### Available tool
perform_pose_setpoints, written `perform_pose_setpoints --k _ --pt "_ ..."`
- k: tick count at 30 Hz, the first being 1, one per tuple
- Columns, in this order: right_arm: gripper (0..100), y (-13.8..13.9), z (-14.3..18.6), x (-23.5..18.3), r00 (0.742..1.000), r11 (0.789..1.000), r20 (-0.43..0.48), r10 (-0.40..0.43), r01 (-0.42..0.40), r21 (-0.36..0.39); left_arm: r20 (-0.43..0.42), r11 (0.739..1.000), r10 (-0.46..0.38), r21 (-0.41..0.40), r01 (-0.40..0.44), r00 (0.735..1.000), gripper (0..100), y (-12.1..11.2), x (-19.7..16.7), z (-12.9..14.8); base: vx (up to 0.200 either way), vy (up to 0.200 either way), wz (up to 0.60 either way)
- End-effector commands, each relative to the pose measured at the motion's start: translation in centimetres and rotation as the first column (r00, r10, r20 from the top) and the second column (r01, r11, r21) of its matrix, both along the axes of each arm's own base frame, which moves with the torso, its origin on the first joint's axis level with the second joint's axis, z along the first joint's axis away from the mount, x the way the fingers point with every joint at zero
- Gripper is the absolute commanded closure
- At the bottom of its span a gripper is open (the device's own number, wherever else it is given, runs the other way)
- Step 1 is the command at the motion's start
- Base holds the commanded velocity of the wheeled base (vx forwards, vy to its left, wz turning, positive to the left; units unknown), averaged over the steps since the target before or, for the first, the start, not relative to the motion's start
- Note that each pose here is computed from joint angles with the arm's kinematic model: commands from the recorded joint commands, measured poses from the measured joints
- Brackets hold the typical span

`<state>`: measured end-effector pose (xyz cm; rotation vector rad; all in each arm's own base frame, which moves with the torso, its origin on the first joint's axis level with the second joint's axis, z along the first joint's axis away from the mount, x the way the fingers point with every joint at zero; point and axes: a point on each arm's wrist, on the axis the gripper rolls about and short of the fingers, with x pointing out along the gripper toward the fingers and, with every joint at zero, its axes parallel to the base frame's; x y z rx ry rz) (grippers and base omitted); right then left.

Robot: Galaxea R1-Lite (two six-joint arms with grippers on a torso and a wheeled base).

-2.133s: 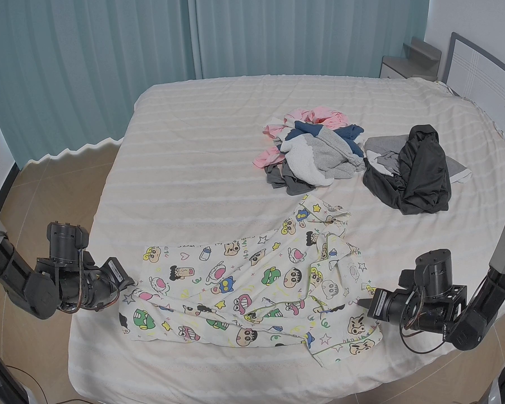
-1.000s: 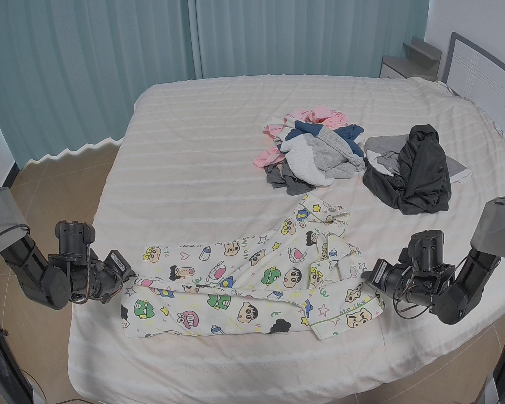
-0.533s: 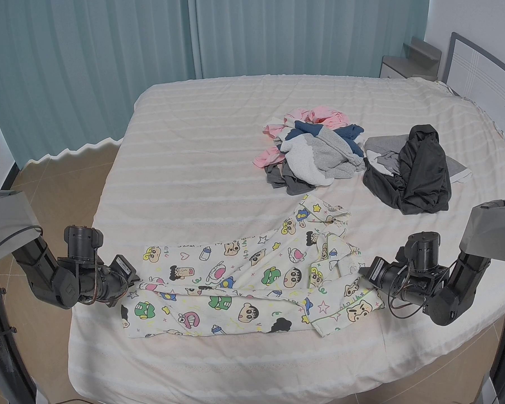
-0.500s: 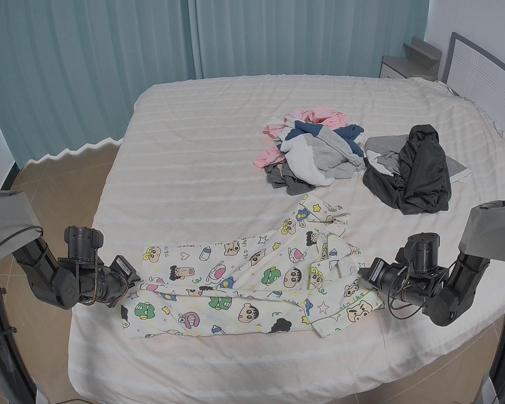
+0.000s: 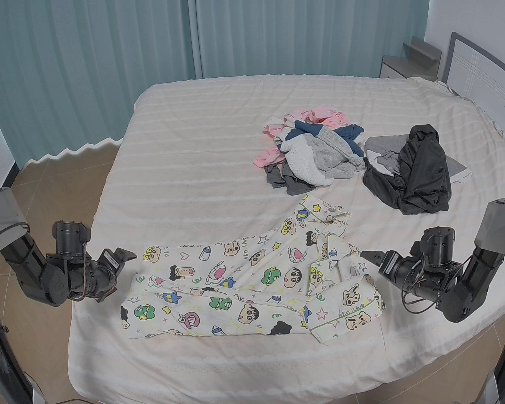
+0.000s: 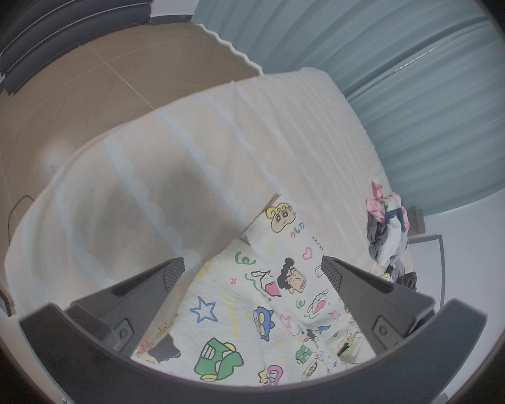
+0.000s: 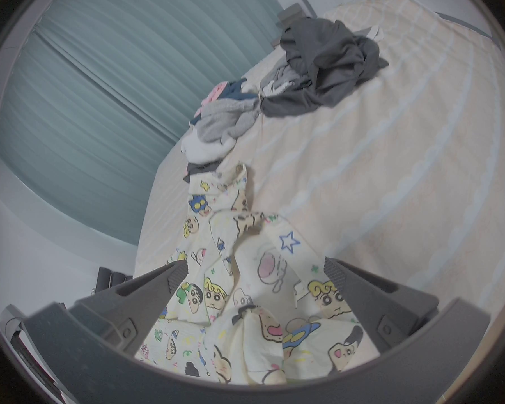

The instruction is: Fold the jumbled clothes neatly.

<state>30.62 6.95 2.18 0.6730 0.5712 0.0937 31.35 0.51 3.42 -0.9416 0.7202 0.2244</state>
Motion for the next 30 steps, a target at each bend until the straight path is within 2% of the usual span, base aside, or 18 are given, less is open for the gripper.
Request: perform_pose_setpoints --k 1,3,5,8,10,11,12,15,19,21,24,26,30 --pt "0 -1.8 3.1 -0.8 0.995 0.999 0.080 -0.053 0.051 0.018 0.075 0.999 0.051 -0.010 -0.051 0.996 0 1.6 -1.8 3.0 0.000 0.000 0.00" --pt "0 -2.2 4.5 -2.0 0.992 0.998 0.111 -0.059 0.057 0.025 0.078 0.999 0.043 -0.037 -0.040 0.996 0 2.0 -3.6 3.7 0.000 0.000 0.00" --pt "0 -1.7 5.2 -3.7 0.993 0.999 0.114 -0.032 0.029 0.026 0.063 0.998 0.015 -0.070 -0.010 0.998 0 2.0 -5.5 3.8 0.000 0.000 0.00" --pt "0 0.2 6.2 -6.7 0.990 0.997 0.124 0.065 -0.070 0.031 0.059 0.989 -0.029 -0.146 0.037 0.998 0 1.8 -7.8 4.2 0.000 0.000 0.00" --pt "0 0.8 6.4 -7.7 0.987 0.994 0.124 0.099 -0.103 0.031 0.056 0.982 -0.038 -0.182 0.048 0.998 0 1.7 -8.6 4.3 0.000 0.000 0.00" --pt "0 1.8 6.7 -9.4 0.979 0.986 0.125 0.159 -0.164 0.031 0.052 0.968 -0.048 -0.245 0.060 0.997 0 1.4 -9.9 4.5 0.000 0.000 0.00" --pt "0 2.1 6.8 -10.0 0.975 0.981 0.119 0.185 -0.190 0.030 0.048 0.960 -0.056 -0.271 0.067 0.997 0 1.3 -10.7 4.6 0.000 0.000 0.00" --pt "0 2.8 6.9 -11.1 0.970 0.973 0.087 0.227 -0.230 0.027 0.032 0.943 -0.090 -0.319 0.095 0.995 0 0.9 -12.6 4.5 0.000 0.000 0.00" --pt "0 3.2 7.1 -11.8 0.969 0.968 0.043 0.242 -0.244 0.057 0.038 0.929 -0.121 -0.348 0.127 0.992 0 0.6 -14.2 4.6 0.000 0.000 0.00" --pt "0 3.6 6.9 -12.5 0.966 0.963 -0.003 0.257 -0.256 0.080 0.039 0.923 -0.135 -0.358 0.140 0.990 0 0.4 -15.2 4.6 0.000 0.000 0.00" --pt "0 4.0 6.2 -13.2 0.954 0.959 -0.101 0.283 -0.278 0.062 0.046 0.901 -0.181 -0.392 0.185 0.982 0 0.2 -15.9 4.4 0.000 0.000 0.00" --pt "0 4.2 6.7 -13.0 0.955 0.959 -0.095 0.281 -0.275 0.073 0.060 0.894 -0.195 -0.399 0.202 0.979 0 0.2 -16.0 4.6 0.000 0.000 0.00" --pt "0 4.9 7.7 -13.3 0.954 0.953 -0.097 0.284 -0.269 0.142 0.054 0.882 -0.218 -0.417 0.220 0.975 0 0.1 -16.3 4.3 0.000 0.000 0.00"
